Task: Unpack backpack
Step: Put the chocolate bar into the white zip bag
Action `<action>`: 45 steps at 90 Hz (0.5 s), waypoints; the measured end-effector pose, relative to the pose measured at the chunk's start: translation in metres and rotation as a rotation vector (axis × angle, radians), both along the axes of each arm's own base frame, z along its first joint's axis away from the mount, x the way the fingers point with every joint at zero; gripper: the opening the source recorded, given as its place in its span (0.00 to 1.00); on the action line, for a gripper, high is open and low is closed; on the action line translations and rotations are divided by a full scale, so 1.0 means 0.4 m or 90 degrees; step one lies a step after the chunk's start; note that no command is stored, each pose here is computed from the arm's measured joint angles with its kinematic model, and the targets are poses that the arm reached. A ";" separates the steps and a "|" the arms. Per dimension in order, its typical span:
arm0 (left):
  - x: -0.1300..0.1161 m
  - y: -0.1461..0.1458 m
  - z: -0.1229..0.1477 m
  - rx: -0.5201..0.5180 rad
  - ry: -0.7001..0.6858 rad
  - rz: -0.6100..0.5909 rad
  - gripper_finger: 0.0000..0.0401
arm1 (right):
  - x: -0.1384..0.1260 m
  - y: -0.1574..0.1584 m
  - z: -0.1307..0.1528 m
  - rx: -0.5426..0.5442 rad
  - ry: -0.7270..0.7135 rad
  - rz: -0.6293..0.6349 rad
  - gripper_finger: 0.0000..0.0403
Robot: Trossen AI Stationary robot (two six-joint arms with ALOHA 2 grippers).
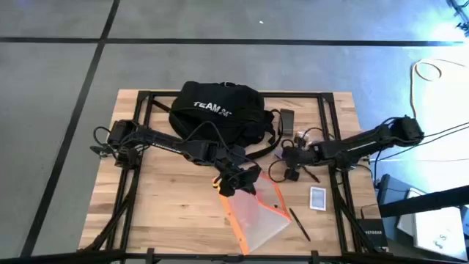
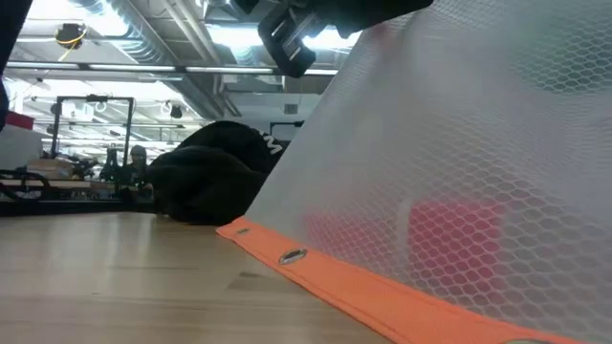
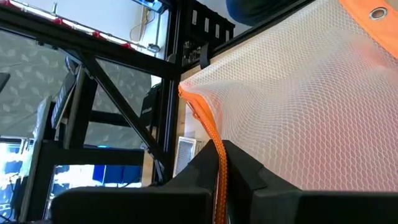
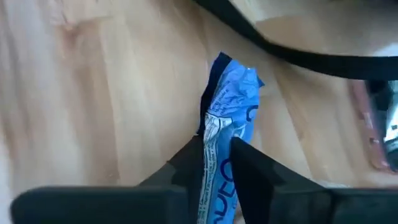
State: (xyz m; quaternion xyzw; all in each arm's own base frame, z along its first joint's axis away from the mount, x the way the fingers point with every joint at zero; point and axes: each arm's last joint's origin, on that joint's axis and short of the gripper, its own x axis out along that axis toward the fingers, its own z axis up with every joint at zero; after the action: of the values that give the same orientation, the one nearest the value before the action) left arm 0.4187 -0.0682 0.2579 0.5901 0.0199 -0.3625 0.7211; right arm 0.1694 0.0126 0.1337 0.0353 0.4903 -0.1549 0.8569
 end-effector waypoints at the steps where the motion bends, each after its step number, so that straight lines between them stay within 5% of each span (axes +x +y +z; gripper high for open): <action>1: 0.000 0.000 0.000 0.000 0.000 0.000 0.00 | -0.002 0.000 0.003 0.001 -0.003 0.000 0.15; 45: 0.002 0.010 0.000 -0.004 0.001 0.008 0.00 | -0.042 0.015 0.227 0.221 -0.297 0.065 0.01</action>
State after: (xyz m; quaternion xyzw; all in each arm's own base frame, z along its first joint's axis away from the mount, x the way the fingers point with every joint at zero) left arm 0.4194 -0.0641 0.2580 0.5876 0.0236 -0.3584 0.7251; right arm 0.1525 0.0188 0.2244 0.1911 0.3006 -0.0131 0.9343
